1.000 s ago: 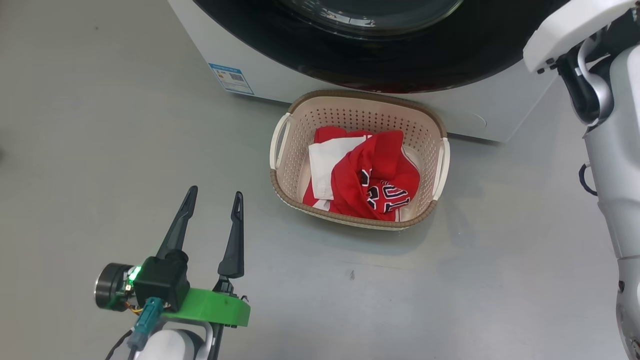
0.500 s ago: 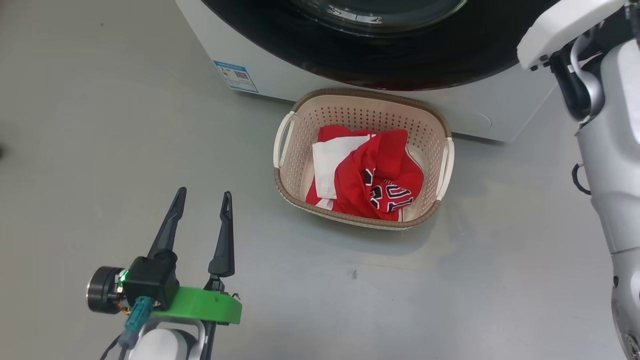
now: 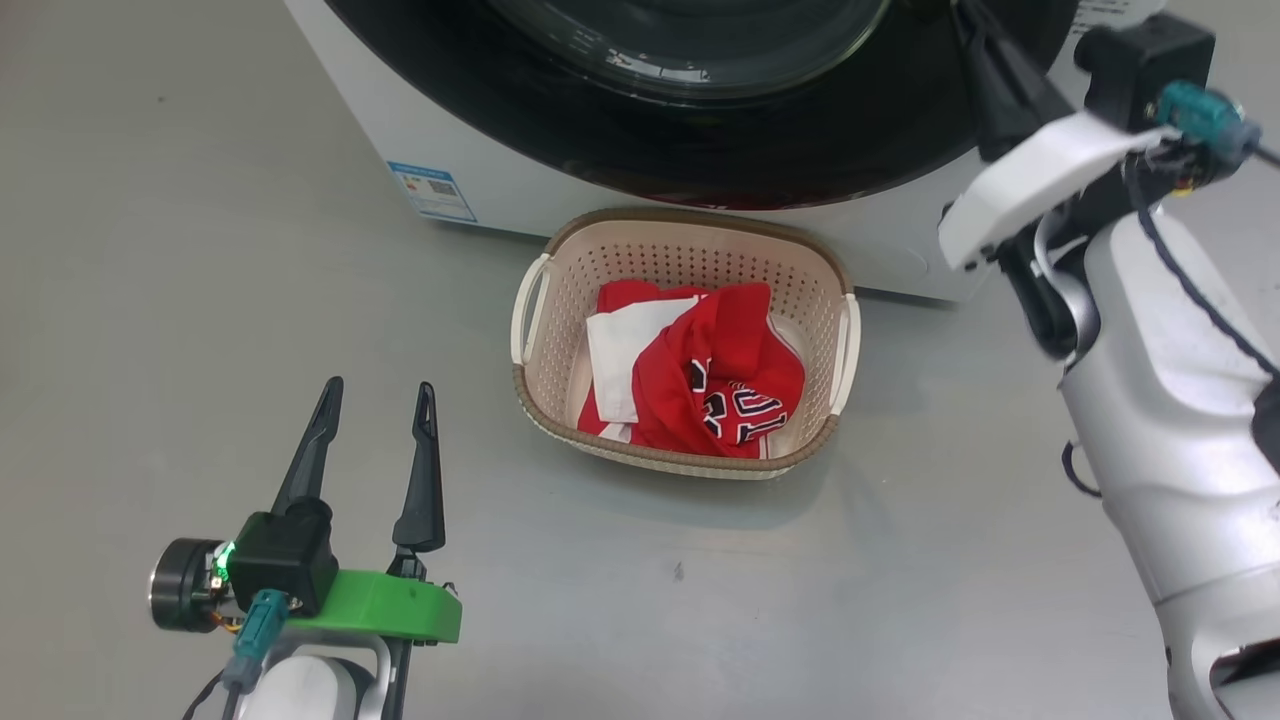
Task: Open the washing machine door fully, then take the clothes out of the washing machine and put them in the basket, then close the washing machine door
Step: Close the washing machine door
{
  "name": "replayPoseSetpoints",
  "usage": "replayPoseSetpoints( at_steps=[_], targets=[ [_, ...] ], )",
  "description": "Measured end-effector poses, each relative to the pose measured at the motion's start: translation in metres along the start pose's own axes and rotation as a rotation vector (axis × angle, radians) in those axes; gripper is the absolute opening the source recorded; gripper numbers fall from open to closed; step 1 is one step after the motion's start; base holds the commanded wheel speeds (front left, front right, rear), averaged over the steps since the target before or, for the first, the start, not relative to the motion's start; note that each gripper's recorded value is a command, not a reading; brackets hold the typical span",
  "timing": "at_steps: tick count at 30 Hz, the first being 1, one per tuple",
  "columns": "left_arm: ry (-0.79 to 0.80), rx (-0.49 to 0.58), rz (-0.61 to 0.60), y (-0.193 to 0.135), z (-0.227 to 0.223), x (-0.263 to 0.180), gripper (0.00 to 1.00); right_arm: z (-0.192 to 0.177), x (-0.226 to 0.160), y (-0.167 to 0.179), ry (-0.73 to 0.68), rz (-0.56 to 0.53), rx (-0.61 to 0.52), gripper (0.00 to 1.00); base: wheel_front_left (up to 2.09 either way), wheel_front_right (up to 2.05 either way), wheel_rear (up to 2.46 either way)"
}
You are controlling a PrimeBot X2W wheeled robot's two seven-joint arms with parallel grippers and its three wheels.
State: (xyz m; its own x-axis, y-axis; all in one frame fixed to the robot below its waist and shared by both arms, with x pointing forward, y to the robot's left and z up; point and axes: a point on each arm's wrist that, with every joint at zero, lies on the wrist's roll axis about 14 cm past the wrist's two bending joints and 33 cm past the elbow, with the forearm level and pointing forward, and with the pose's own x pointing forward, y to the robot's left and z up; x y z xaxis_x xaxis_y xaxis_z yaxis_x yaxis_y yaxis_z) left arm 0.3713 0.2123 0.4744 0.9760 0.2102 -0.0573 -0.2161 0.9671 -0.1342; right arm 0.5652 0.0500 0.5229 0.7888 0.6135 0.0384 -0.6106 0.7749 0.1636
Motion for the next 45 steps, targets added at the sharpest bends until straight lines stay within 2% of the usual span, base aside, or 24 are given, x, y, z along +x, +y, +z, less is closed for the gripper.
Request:
replayPoseSetpoints(
  at_steps=[7, 13, 14, 15, 16, 17, 18, 25, 36, 45],
  targets=[
    [-0.019, -0.006, -0.025, -0.007, 0.006, -0.001, 1.0, -0.016, -0.04, -0.011, -0.009, -0.058, 0.031, 0.0, 0.0, 0.0, 0.0],
    [-0.038, 0.01, -0.058, -0.017, 0.011, -0.005, 1.0, -0.041, -0.083, -0.024, 0.047, -0.132, 0.058, 0.0, 0.0, 0.0, 0.0],
    [-0.038, 0.01, -0.063, -0.018, 0.011, -0.006, 1.0, -0.044, -0.09, -0.025, 0.056, -0.143, 0.061, 0.03, 0.0, 0.0, 0.0],
    [-0.037, 0.01, -0.067, -0.019, 0.011, -0.007, 1.0, -0.047, -0.096, -0.026, 0.064, -0.153, 0.064, 0.18, 0.0, 0.0, 0.0],
    [-0.035, 0.009, -0.071, -0.021, 0.01, -0.008, 1.0, -0.049, -0.102, -0.027, 0.07, -0.162, 0.068, 0.4, 0.0, 0.0, 0.0],
    [-0.032, 0.007, -0.076, -0.022, 0.009, -0.01, 1.0, -0.051, -0.107, -0.028, 0.072, -0.173, 0.075, 0.77, 0.0, 0.0, 0.0],
    [-0.024, 0.004, -0.09, -0.027, 0.008, -0.011, 1.0, -0.051, -0.117, -0.029, 0.071, -0.192, 0.079, 1.0, 0.0, 0.0, 0.0],
    [-0.028, -0.008, -0.143, -0.043, 0.012, -0.016, 1.0, -0.04, -0.146, -0.033, 0.031, -0.268, 0.088, 1.0, 0.0, 0.0, 0.0],
    [-0.021, -0.01, -0.208, -0.06, 0.014, -0.026, 1.0, -0.044, -0.212, -0.04, 0.036, -0.406, 0.072, 1.0, 0.0, 0.0, 0.0],
    [-0.012, -0.014, -0.251, -0.073, 0.016, -0.032, 1.0, -0.045, -0.246, -0.038, 0.023, -0.481, 0.08, 1.0, 0.0, 0.0, 0.0]
  ],
)
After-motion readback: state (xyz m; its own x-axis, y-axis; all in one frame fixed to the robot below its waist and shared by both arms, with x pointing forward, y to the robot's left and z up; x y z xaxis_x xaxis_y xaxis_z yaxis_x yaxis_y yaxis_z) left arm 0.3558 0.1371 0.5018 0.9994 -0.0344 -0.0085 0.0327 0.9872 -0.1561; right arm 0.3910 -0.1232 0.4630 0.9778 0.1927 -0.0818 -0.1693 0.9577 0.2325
